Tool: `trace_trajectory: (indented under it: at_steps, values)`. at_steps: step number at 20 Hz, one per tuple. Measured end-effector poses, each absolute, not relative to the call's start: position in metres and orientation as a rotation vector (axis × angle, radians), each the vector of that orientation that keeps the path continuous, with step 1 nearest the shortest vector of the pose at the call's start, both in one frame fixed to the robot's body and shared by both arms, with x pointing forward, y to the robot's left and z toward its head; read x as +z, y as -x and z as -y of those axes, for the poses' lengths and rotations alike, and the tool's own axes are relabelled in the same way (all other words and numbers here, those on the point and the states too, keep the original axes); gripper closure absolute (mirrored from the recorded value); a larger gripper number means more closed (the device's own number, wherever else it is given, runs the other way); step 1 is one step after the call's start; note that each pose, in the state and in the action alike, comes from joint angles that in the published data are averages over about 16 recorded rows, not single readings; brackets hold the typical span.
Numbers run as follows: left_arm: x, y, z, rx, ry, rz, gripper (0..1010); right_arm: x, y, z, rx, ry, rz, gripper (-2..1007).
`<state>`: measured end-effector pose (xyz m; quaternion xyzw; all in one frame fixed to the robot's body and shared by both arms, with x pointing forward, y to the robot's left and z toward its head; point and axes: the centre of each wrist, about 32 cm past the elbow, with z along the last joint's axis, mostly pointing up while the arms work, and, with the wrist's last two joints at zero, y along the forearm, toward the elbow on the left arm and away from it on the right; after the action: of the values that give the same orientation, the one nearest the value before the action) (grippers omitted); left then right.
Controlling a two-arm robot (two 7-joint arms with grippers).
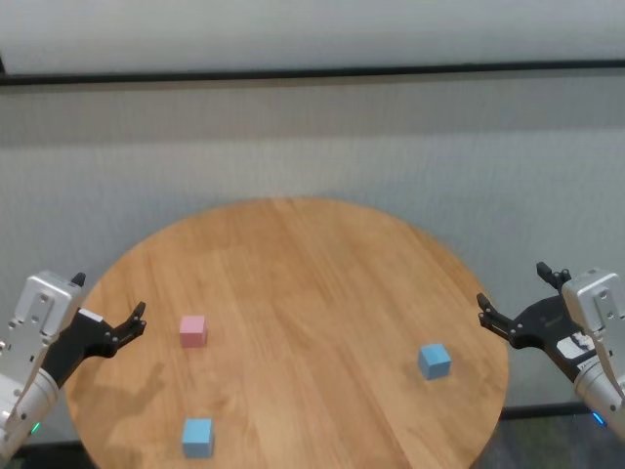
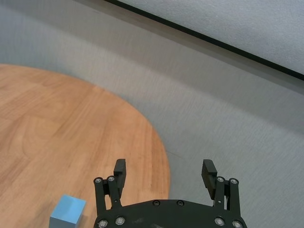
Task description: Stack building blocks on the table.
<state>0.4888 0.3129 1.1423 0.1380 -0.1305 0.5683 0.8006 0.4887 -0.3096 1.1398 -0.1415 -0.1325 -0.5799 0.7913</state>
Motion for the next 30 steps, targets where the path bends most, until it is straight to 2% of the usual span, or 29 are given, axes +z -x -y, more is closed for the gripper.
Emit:
trace_trajectory:
  at_steps: [6, 19, 24, 30]
  values:
    - [1.15, -0.489, -0.327, 1.14, -0.276, 0.27, 8, 1.14, -0.489, 0.31, -1.248, 0.305, 0.285, 0]
    - [1.174, -0.479, -0.376, 0.849, -0.219, 0.241, 8, 1.14, -0.489, 0.31, -1.248, 0.305, 0.285, 0]
    - [1.173, -0.473, -0.38, 0.725, -0.206, 0.224, 8, 1.14, -0.489, 0.31, -1.248, 0.304, 0.285, 0]
    - [1.162, -0.47, -0.375, 0.598, -0.207, 0.197, 8, 1.14, -0.489, 0.31, -1.248, 0.305, 0.285, 0]
